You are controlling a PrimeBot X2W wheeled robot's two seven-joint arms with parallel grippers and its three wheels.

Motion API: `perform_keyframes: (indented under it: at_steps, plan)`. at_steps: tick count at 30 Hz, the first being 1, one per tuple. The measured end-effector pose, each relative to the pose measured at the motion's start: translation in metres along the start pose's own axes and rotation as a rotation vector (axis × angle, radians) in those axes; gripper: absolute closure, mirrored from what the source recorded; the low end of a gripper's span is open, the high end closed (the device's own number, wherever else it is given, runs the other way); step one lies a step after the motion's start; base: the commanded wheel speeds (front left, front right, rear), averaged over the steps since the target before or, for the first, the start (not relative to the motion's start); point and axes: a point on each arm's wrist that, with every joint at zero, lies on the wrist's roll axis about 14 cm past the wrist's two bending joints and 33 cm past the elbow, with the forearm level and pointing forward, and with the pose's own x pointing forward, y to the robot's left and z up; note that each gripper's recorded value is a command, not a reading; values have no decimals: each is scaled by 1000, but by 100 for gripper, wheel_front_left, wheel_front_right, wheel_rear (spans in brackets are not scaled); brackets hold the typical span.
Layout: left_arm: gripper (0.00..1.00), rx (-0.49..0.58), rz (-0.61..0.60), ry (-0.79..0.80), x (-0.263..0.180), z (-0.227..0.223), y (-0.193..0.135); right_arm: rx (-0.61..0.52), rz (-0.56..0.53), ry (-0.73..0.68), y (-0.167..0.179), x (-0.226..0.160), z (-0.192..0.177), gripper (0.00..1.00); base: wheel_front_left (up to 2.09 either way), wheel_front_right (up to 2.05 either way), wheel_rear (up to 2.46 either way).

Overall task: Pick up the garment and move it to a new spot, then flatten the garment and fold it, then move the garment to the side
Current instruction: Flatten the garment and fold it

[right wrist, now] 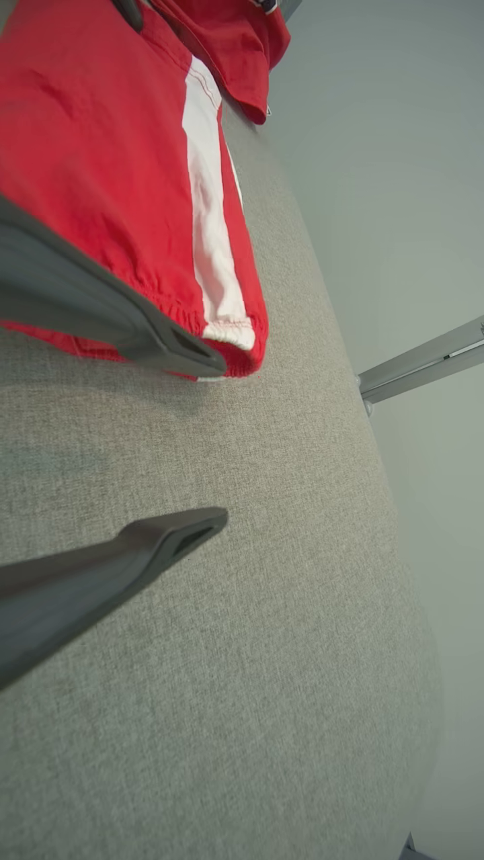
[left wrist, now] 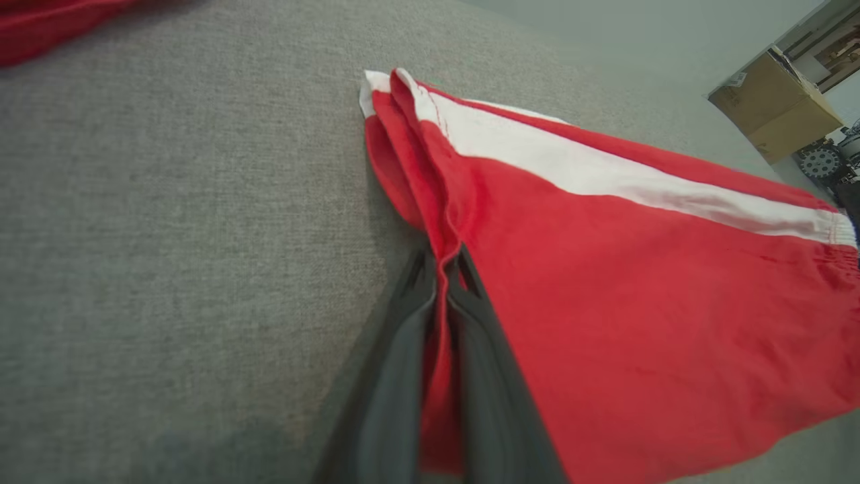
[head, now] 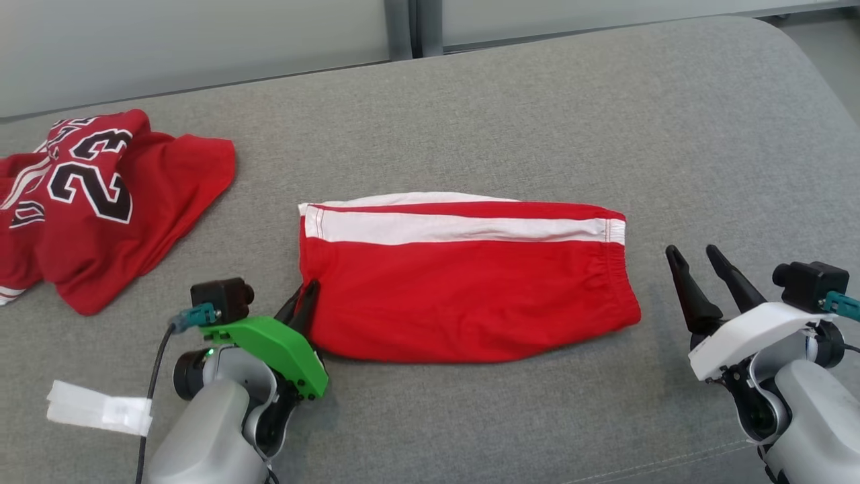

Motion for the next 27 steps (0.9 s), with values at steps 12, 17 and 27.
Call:
perform_keyframes:
  at_steps: [12,17,27]
  plan:
    - [100,-56,44,-103,-39,-3,9,0,78,61,26,2,-17,0,0,0,0]
    - [100,-63,47,-119,-51,-7,6,13,116,83,40,3,-19,0,0,0,0]
    - [55,-77,91,-170,-69,-8,6,34,165,133,57,4,-25,0,0,0,0]
